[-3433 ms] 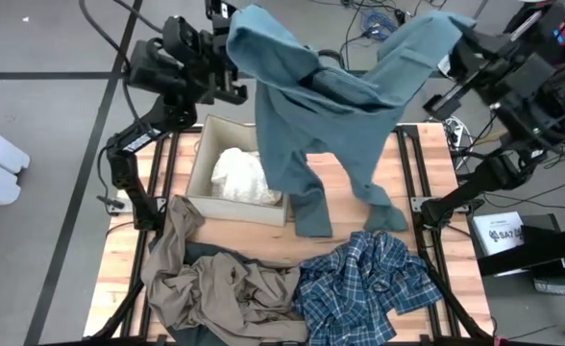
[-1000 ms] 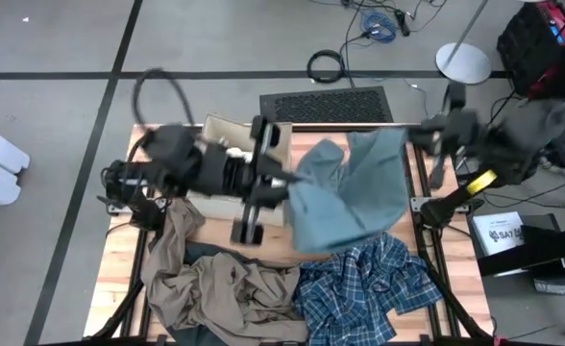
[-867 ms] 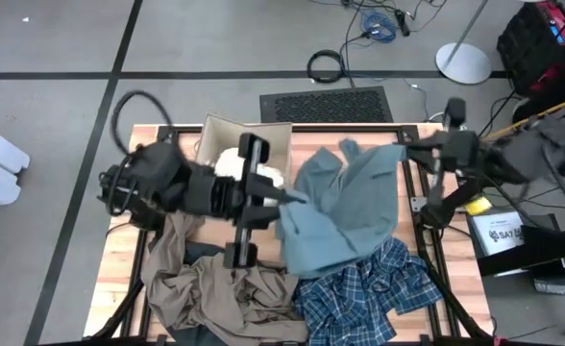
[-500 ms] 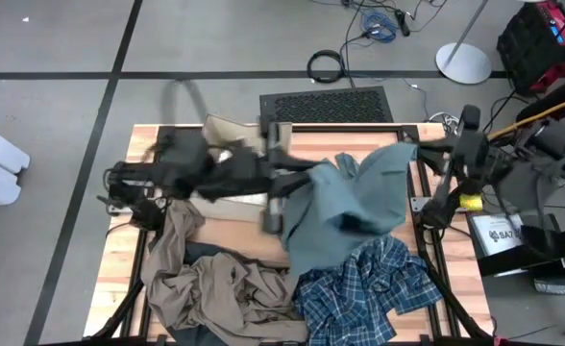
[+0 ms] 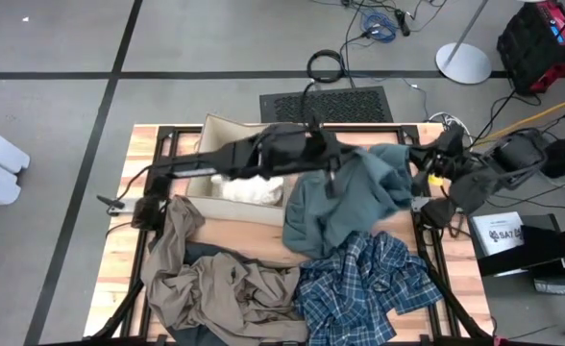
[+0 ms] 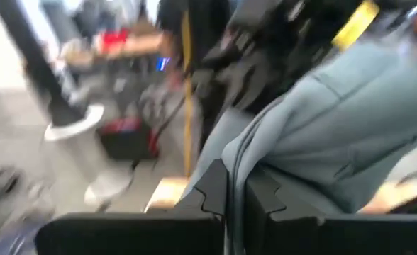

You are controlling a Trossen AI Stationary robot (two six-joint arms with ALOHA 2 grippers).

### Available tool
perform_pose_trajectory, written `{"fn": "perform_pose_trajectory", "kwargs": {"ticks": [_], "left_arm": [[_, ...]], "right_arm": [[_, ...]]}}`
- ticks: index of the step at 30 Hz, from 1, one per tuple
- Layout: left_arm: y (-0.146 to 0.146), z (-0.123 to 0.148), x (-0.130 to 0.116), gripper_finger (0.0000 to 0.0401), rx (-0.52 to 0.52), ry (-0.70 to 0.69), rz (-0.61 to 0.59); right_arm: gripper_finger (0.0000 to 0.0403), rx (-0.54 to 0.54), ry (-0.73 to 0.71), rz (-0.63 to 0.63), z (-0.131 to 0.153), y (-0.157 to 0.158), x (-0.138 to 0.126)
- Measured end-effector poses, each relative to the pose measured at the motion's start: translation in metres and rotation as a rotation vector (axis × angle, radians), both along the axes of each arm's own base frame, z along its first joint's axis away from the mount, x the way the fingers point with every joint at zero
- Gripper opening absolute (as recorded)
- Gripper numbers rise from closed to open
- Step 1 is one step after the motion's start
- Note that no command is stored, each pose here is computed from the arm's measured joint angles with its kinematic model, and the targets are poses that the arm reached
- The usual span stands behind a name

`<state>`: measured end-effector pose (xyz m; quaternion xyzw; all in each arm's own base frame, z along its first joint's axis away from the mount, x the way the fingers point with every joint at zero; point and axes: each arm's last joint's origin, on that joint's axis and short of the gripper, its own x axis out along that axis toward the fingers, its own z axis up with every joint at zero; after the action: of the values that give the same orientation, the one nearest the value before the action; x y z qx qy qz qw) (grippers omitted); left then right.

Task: Sort clothes
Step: Put the gray jeans into the white laundry bin

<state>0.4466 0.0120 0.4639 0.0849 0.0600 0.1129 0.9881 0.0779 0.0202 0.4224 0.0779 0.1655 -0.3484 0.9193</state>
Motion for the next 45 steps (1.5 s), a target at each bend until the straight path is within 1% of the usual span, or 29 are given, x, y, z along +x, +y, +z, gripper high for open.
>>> {"fn": "perform_pose_trajectory", "kwargs": {"ticks": [4,6,8,10,13,17,20,22,23,25,28,29,31,32,34,37,40,42,45], "left_arm": [[0.040,-0.033,0.012,0.0017,-0.075,0.152,0.103],[0.055,-0.052,0.022,0.0017,-0.091,0.209,0.117],[0.064,-0.071,0.031,0.0017,-0.101,0.268,0.125],[0.065,-0.090,0.040,0.0017,-0.107,0.327,0.121],[0.064,-0.123,0.051,0.0017,-0.119,0.460,0.116],[0.052,-0.160,0.059,0.0017,-0.120,0.631,0.095],[0.041,-0.172,0.061,0.0023,-0.093,0.700,0.064],[0.035,-0.173,0.061,0.0040,-0.063,0.718,0.054],[0.033,-0.173,0.061,0.0052,-0.049,0.719,0.069],[0.029,-0.172,0.060,0.0078,-0.004,0.734,0.087],[0.023,-0.165,0.052,0.0121,0.083,0.786,0.099],[0.021,-0.161,0.048,0.0134,0.114,0.806,0.113],[0.018,-0.142,0.036,0.0154,0.143,0.805,0.145],[0.017,-0.132,0.029,0.0162,0.142,0.798,0.145],[0.016,-0.105,0.012,0.0169,0.117,0.755,0.120],[0.013,-0.059,-0.017,0.0171,0.055,0.626,0.080],[0.009,-0.015,-0.052,0.0172,-0.003,0.496,0.012],[0.004,0.007,-0.072,0.0173,-0.034,0.429,-0.059],[-0.008,0.027,-0.094,0.0173,-0.058,0.372,-0.167]], "right_arm": [[0.0000,0.054,-0.056,-0.083,-0.026,-0.011,-0.009],[0.0000,0.065,-0.085,-0.102,-0.034,-0.012,-0.009],[0.0000,0.075,-0.095,-0.095,-0.041,-0.012,-0.006],[0.0000,0.096,-0.082,-0.061,-0.048,-0.011,-0.002],[0.0000,0.124,-0.047,-0.033,-0.060,-0.008,0.007],[0.0000,0.143,0.009,-0.058,-0.083,-0.007,0.016],[0.0000,0.192,0.030,-0.070,-0.103,-0.007,0.025],[0.0000,0.240,0.041,-0.055,-0.116,-0.006,0.032],[0.0000,0.264,0.039,-0.046,-0.120,-0.006,0.035],[0.0000,0.292,0.034,-0.032,-0.126,-0.006,0.041],[0.0000,0.293,0.009,-0.046,-0.126,-0.008,0.044],[0.0000,0.290,0.007,-0.053,-0.126,-0.009,0.045],[0.0000,0.287,0.004,-0.073,-0.126,-0.011,0.045],[0.0000,0.286,0.004,-0.085,-0.126,-0.013,0.046],[0.0003,0.281,0.008,-0.108,-0.127,-0.015,0.047],[0.0016,0.268,0.032,-0.127,-0.128,-0.018,0.051],[0.0039,0.243,0.054,-0.127,-0.130,-0.020,0.061],[0.0061,0.231,0.067,-0.086,-0.131,-0.020,0.072],[0.0094,0.267,0.071,0.017,-0.133,-0.018,0.091]]}}
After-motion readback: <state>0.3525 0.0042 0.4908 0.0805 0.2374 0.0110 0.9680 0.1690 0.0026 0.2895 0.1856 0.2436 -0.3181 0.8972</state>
